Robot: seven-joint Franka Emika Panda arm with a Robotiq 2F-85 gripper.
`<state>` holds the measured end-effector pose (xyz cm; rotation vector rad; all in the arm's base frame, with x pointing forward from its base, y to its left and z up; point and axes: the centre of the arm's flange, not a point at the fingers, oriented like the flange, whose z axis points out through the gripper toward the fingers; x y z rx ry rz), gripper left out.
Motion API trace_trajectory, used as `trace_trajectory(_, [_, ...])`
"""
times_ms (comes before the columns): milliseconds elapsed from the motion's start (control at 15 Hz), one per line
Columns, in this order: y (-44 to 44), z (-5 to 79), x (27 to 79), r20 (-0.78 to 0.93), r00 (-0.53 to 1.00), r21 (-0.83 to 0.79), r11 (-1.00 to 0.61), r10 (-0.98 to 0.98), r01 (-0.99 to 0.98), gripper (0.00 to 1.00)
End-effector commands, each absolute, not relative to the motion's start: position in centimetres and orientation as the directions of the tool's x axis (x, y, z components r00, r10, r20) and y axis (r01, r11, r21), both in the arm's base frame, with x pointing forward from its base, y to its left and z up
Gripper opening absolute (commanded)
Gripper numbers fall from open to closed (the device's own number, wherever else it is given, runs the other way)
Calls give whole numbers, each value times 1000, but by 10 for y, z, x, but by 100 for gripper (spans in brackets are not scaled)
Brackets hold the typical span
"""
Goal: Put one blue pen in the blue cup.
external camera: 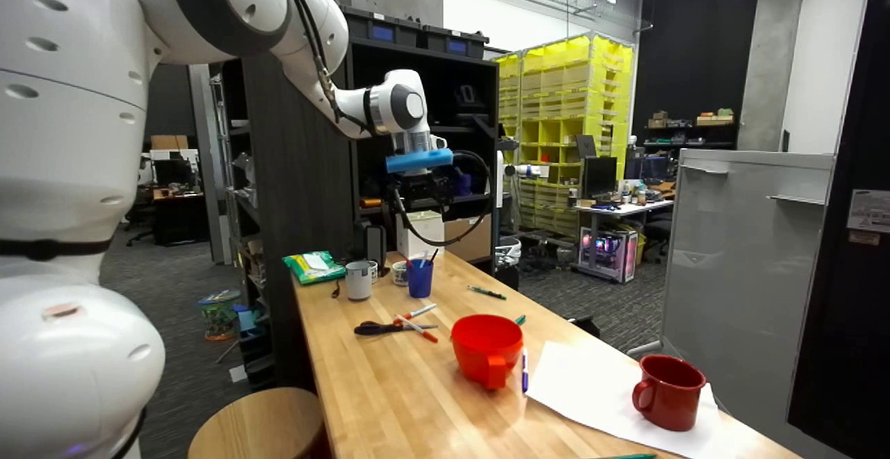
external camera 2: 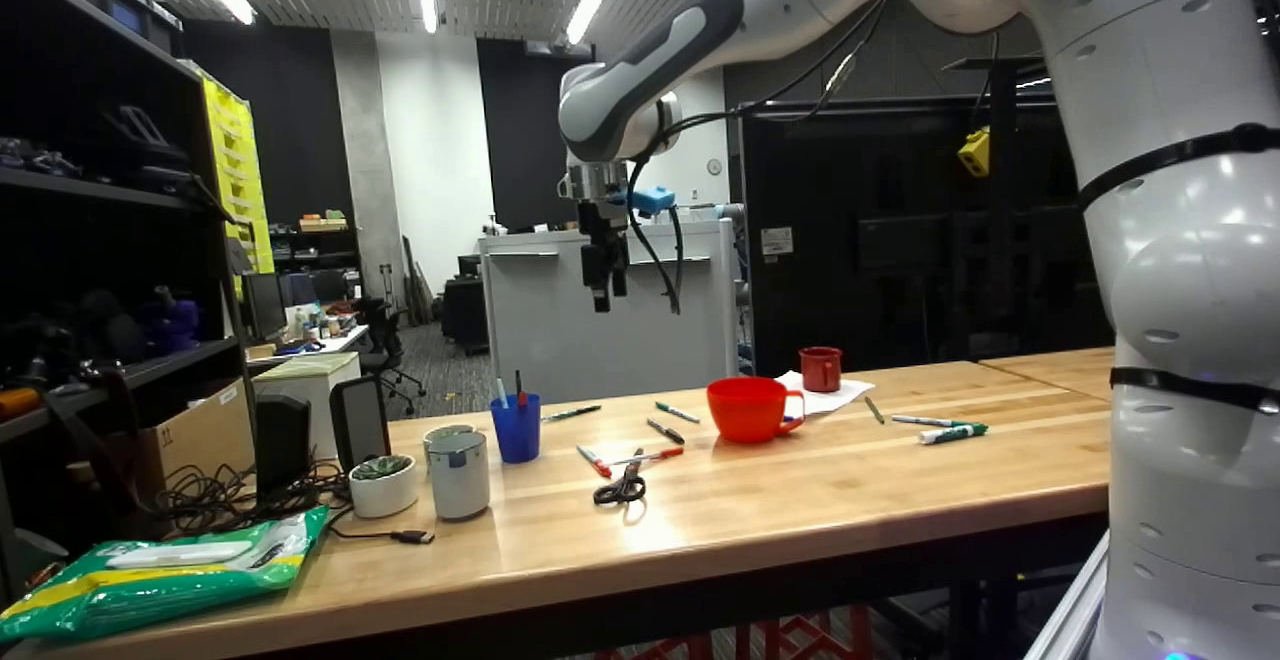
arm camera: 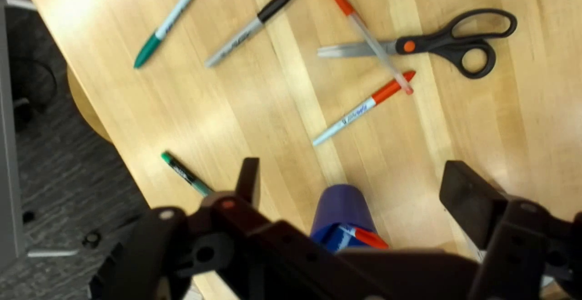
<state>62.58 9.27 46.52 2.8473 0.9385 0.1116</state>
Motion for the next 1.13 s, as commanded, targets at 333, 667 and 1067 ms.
trace_trajectory(333, [15, 472, 518, -69, 966, 123, -959, 248, 255, 100])
trace_trajectory(667, [-36, 462, 467, -37, 994, 78, -992, 99, 102, 100])
trace_trajectory(1067, [-66, 452, 452, -38, 997, 23, -998, 64, 65, 100])
